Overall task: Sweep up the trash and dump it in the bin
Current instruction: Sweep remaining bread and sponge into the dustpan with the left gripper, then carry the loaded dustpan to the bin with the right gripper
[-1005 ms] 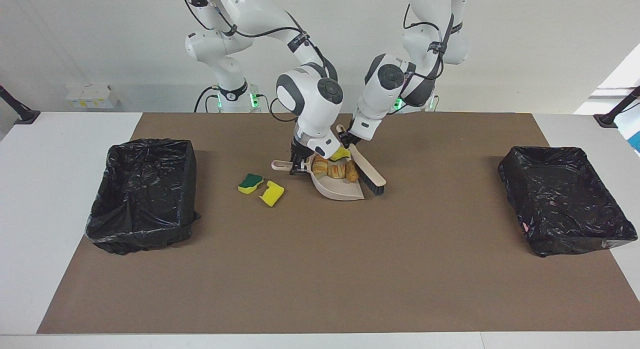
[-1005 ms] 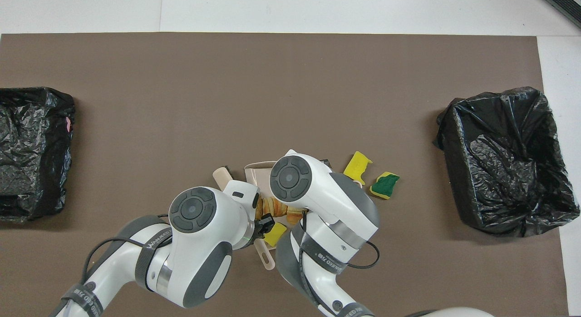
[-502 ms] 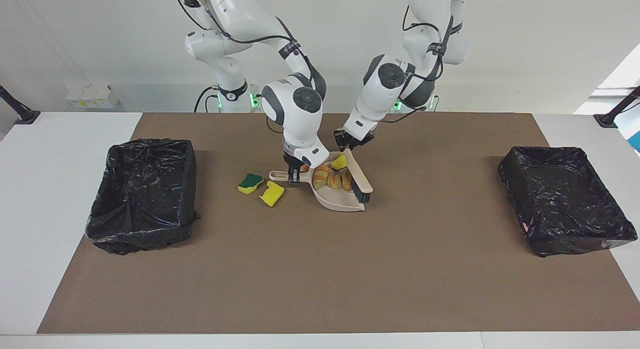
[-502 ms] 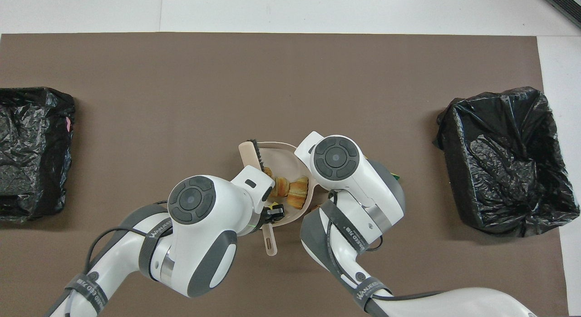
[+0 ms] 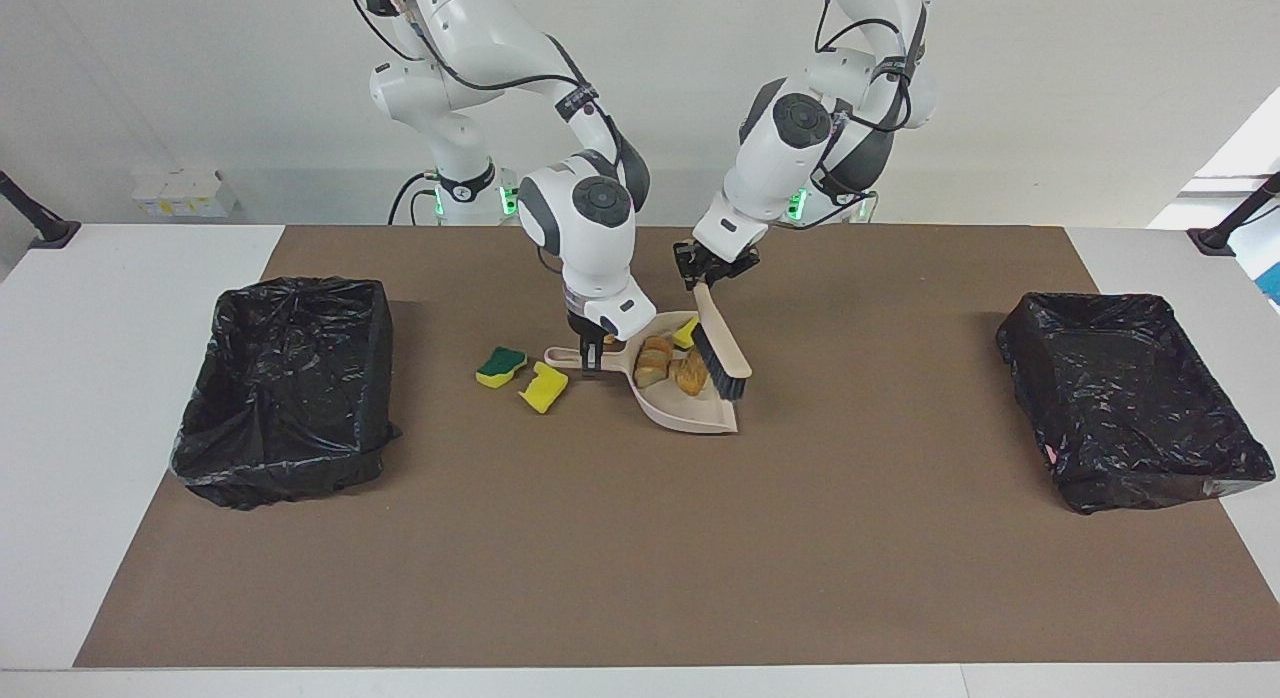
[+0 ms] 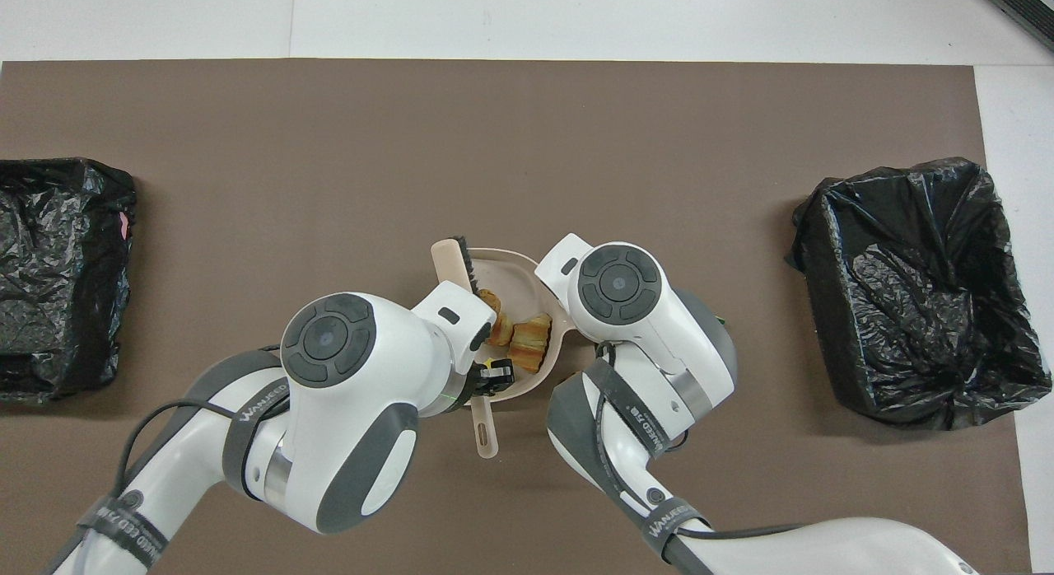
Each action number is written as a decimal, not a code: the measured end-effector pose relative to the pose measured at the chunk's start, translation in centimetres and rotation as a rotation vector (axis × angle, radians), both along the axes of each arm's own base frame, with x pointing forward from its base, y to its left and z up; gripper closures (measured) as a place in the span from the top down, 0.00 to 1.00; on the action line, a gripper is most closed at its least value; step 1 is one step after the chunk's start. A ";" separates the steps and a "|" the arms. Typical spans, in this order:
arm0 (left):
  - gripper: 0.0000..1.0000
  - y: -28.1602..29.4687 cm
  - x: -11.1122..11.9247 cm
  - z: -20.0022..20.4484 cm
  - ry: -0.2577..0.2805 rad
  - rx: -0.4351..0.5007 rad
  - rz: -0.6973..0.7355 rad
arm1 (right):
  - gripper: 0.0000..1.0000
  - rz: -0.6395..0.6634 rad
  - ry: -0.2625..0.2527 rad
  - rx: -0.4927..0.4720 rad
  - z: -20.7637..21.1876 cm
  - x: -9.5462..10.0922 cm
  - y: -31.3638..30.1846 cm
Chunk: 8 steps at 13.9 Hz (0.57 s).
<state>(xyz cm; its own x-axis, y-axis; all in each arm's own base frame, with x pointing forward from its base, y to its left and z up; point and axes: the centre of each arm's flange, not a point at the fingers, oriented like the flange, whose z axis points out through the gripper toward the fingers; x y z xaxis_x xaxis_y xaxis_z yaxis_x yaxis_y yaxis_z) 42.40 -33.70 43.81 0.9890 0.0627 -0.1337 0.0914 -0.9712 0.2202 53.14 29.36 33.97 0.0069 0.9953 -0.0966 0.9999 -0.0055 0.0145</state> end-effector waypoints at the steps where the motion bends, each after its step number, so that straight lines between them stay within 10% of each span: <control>1: 0.26 0.1 -0.1 0.6 -0.008 0.013 -0.014 | 0.32 -0.010 0.004 0.008 0.0 0.1 -0.2; 8: 0.26 2.0 -2.9 2.2 0.123 0.176 -0.111 | 0.32 0.018 -0.013 0.048 1.7 1.8 -1.4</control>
<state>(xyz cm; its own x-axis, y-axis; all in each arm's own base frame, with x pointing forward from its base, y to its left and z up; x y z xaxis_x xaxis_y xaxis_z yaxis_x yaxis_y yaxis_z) 39.46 -31.74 46.00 0.9680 -0.0126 -0.2506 -0.0025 -0.9992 0.0406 54.93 27.92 35.68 -0.0099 0.9988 -0.0490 0.9995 0.0113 0.0279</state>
